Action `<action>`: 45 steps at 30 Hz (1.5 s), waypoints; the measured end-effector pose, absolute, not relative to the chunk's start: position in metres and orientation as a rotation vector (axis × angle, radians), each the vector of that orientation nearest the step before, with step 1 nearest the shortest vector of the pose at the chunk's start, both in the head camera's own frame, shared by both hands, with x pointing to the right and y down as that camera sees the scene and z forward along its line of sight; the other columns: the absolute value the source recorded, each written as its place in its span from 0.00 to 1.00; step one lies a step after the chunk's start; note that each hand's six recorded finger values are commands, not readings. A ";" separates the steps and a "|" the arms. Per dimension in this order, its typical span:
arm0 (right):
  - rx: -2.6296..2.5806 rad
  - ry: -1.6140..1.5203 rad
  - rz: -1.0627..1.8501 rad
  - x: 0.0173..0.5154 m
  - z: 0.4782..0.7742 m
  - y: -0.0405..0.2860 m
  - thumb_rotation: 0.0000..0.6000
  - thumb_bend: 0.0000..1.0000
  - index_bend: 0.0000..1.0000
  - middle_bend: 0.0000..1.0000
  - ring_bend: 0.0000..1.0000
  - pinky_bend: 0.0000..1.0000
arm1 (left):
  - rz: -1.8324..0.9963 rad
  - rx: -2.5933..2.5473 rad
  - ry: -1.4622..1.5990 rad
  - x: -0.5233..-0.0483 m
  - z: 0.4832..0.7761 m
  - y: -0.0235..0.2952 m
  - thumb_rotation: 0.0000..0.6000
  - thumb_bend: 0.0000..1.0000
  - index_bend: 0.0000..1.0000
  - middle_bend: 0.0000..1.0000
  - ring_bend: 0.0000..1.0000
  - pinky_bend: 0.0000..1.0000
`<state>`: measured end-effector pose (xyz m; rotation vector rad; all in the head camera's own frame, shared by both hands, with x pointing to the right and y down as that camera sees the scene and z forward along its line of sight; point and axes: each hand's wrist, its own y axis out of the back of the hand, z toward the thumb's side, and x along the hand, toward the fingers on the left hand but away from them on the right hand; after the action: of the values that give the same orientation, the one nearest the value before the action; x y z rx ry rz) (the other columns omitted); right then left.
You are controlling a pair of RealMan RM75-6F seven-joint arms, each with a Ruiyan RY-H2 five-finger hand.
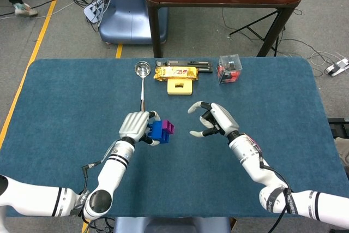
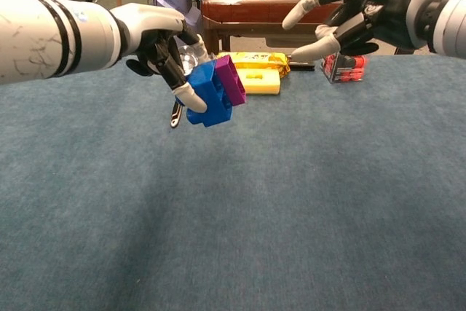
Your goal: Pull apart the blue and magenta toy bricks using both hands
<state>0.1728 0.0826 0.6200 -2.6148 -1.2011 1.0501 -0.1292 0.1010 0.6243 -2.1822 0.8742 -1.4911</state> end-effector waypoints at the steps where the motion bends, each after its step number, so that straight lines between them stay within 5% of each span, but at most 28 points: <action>1: -2.616 -1.185 1.057 0.171 0.618 0.080 1.00 0.00 0.42 1.00 1.00 1.00 | -1.494 -2.196 0.882 -0.128 0.623 0.100 1.00 0.00 0.64 1.00 1.00 1.00; 19: -2.663 -1.094 1.157 0.149 0.592 0.046 1.00 0.00 0.43 1.00 1.00 1.00 | -1.484 -2.314 1.103 -0.114 0.606 0.082 1.00 0.00 0.64 1.00 1.00 1.00; 45: -2.628 -1.065 1.192 0.136 0.599 0.038 1.00 0.05 0.46 1.00 1.00 1.00 | -1.458 -2.334 1.120 -0.107 0.599 0.081 1.00 0.00 0.64 1.00 1.00 1.00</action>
<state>0.1361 0.0381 0.5991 -2.6275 -1.0653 1.1924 -0.1071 0.0806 0.5987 -2.3343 1.1199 -1.4583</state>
